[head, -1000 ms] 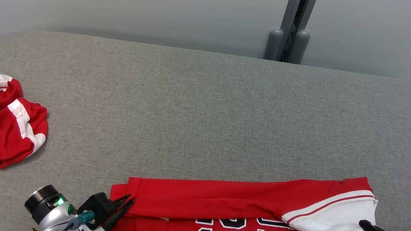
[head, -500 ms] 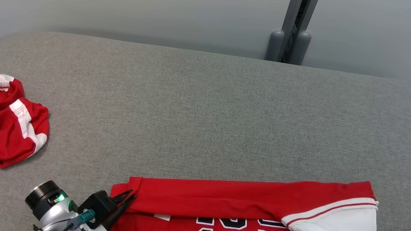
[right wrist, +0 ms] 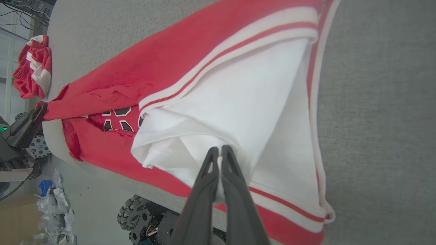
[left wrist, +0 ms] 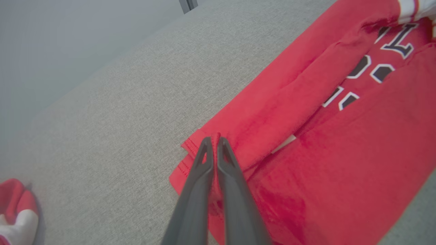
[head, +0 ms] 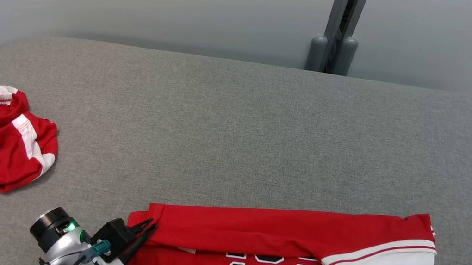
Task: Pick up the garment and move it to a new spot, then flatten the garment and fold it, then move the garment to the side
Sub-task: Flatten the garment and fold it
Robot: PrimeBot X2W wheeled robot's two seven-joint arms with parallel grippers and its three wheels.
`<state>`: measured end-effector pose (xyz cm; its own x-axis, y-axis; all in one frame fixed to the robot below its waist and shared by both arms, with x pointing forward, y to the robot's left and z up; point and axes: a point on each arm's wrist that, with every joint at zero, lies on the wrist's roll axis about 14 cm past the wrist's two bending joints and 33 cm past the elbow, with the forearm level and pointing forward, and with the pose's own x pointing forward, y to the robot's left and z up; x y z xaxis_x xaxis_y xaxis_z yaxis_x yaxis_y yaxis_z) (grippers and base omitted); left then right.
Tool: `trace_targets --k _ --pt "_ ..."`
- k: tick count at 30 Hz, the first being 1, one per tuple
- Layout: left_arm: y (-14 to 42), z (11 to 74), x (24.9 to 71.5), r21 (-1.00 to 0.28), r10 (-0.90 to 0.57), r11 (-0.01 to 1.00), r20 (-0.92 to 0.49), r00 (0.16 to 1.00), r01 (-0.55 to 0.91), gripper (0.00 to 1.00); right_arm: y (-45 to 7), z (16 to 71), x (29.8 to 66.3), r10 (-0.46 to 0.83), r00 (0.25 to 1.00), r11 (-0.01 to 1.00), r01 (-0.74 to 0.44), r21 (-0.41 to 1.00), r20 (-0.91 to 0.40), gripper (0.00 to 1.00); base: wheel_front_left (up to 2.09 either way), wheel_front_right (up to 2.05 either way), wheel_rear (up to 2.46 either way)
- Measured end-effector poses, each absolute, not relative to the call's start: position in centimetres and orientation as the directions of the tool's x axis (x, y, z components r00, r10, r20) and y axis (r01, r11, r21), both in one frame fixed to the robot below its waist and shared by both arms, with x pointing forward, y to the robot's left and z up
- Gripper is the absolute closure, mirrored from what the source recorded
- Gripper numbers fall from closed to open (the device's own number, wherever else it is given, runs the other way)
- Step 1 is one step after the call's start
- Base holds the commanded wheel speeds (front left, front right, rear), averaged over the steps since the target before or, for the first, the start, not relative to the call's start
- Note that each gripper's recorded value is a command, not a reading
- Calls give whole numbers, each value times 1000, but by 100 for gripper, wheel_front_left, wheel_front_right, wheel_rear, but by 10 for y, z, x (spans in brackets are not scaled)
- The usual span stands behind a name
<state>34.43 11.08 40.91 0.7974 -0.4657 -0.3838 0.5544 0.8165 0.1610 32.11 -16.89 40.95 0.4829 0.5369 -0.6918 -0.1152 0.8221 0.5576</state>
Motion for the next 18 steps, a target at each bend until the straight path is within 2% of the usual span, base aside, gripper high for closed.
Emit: trace_targets --k 10,15,16,17,18 --pt "111 408 342 160 -462 815 -399 792 557 100 -173 407 312 504 460 846 -90 526 -731 100 0 0 0" --pt "109 397 332 135 -470 805 -448 760 578 100 -174 410 314 486 481 854 -81 514 -730 100 0 0 0" --pt "109 395 331 132 -468 805 -458 756 578 100 -174 410 315 479 488 857 -78 510 -730 58 0 0 0" --pt "109 394 330 131 -465 805 -464 754 578 82 -175 410 316 472 497 859 -73 507 -728 0 0 0 0" --pt "110 393 330 128 -463 806 -470 752 577 65 -175 410 316 468 499 859 -63 508 -729 0 0 0 0"
